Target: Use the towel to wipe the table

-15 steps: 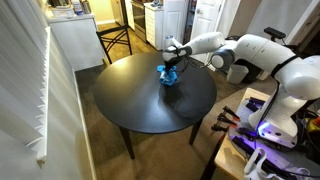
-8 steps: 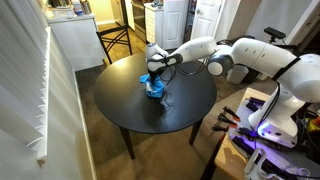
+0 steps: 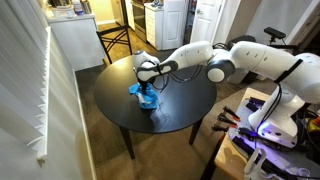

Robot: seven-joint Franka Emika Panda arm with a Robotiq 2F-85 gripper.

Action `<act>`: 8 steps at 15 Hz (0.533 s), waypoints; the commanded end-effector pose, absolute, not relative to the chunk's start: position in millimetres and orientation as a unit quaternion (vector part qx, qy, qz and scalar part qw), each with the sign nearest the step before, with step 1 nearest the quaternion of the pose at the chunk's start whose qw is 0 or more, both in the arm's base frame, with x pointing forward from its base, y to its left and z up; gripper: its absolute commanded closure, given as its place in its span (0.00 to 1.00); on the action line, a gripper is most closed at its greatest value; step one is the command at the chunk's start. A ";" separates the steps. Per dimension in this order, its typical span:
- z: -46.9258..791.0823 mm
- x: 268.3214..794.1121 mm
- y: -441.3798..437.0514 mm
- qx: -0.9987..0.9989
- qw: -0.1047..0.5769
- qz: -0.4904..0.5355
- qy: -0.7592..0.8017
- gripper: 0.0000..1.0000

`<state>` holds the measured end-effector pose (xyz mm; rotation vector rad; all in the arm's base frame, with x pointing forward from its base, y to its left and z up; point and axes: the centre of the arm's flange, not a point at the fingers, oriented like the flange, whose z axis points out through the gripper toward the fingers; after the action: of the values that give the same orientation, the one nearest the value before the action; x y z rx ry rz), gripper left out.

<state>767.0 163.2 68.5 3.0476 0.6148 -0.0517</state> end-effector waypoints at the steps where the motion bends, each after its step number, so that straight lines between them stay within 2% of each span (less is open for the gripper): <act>1: 41.4 741.2 112.2 0.983 0.014 -0.064 0.172 0.94; 8: 57.9 718.9 -1.5 0.994 -0.003 -0.107 0.020 0.94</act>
<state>772.4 49.6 66.5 3.1263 0.2483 -0.1984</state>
